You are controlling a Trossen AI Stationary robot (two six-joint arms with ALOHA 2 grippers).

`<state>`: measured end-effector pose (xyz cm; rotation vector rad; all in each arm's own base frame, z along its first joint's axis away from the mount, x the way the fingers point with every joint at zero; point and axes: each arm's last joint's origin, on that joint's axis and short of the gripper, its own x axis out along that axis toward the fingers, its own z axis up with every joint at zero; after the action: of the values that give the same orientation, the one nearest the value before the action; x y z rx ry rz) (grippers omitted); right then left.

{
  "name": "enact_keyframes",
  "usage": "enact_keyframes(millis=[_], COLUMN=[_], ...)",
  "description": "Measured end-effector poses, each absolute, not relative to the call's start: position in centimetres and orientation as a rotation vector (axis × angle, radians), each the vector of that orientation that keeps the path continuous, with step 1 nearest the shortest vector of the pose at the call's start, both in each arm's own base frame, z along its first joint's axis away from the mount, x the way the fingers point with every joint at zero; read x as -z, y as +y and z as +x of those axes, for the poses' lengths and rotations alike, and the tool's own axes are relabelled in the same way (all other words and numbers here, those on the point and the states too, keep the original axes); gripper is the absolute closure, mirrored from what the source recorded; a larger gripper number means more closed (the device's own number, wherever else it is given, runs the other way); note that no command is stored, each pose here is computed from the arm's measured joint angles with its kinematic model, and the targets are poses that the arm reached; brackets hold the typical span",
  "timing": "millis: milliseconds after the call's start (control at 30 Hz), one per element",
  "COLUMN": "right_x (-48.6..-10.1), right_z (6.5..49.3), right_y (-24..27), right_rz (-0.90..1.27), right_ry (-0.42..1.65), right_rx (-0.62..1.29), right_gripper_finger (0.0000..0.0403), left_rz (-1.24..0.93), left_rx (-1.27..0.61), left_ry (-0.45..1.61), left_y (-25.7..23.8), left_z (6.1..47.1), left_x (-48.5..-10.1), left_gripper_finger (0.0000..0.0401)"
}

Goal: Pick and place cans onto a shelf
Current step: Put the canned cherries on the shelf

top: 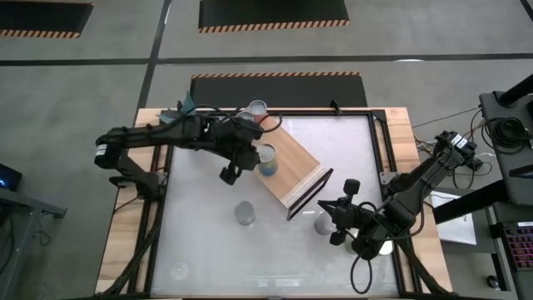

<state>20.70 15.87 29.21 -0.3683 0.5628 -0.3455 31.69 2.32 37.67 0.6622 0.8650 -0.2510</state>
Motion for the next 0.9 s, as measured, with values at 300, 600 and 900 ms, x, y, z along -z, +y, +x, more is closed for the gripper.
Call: enact_keyframes(millis=[300,600,900], right_x=[-29.2,-29.2,-29.2], right_z=[20.7,20.7,20.7], right_y=[15.9,15.9,15.9], right_rz=[-0.367,-0.367,-0.367], right_ry=[0.562,0.562,0.563], right_rx=[0.345,0.344,0.344], right_gripper_finger=[0.0394,0.0394,0.0394], left_rz=[0.642,0.63,0.611], left_rx=[0.241,0.248,0.239], left_ry=[0.882,0.916,0.924], left_y=[2.3,2.4,2.4], left_z=[31.8,31.9,31.7], left_x=[-37.3,-35.8,-35.7], left_gripper_finger=[0.0401,0.0401,0.0373])
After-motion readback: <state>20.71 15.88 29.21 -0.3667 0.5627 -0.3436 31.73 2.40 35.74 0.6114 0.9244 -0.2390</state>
